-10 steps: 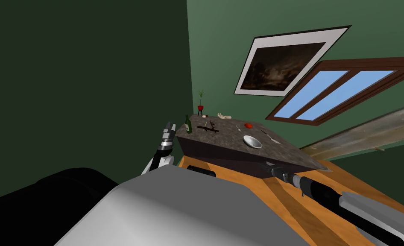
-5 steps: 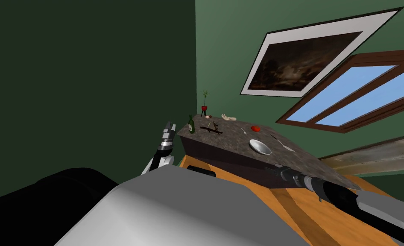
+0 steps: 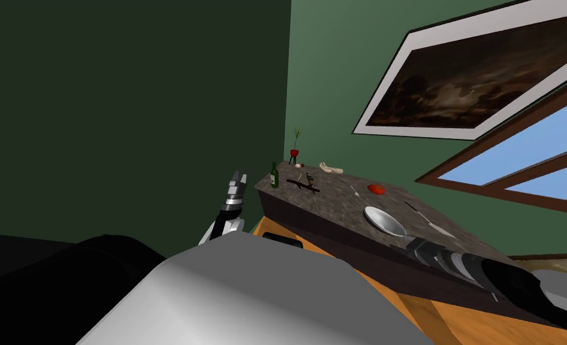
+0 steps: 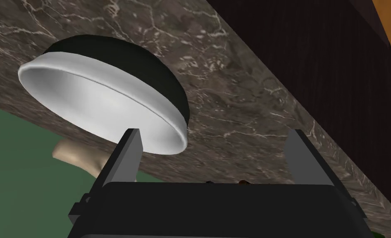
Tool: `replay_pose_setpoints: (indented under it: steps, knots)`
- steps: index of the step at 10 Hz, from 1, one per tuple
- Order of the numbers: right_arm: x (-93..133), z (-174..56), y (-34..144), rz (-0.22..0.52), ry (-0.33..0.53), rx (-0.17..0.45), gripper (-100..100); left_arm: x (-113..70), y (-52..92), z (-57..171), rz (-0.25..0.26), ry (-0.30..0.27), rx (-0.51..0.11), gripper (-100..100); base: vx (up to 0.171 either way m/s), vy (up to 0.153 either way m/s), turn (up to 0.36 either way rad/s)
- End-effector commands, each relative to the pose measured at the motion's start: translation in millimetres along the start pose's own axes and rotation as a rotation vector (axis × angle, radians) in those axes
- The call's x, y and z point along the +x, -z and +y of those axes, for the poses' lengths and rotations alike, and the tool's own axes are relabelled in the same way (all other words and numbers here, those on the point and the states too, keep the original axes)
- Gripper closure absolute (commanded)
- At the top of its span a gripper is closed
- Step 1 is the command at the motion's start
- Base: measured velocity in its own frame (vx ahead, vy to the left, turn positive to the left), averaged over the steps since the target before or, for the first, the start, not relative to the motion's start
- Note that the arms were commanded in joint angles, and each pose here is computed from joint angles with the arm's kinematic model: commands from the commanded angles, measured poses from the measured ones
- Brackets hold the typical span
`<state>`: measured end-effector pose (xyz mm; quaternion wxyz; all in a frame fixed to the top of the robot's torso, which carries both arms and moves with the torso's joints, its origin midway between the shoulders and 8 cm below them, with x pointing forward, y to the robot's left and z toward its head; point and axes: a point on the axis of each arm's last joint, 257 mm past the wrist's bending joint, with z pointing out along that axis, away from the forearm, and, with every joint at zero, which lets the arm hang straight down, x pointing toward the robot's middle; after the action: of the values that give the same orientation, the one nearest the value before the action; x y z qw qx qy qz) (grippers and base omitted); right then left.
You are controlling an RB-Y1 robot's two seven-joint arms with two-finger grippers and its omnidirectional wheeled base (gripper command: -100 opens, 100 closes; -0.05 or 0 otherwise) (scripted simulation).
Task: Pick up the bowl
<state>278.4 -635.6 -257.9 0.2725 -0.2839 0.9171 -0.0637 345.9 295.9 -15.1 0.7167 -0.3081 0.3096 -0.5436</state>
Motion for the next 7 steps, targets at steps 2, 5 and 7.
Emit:
replay_pose_setpoints:
  steps: [2,5,7]
  knots:
    - [22,-11,13.3,0.088,0.096,0.001,-100,0.0,0.0,0,0.0,0.0,0.0,0,0.052,-0.017,0.294]
    - [49,-10,23.0,0.164,0.161,-0.024,-100,0.0,0.0,0,0.0,0.0,0.0,0,0.045,-0.028,0.203]
    - [67,1,24.6,0.195,0.171,-0.054,-100,-0.1,0.0,0,0.0,0.0,0.0,0,0.02,-0.016,0.089]
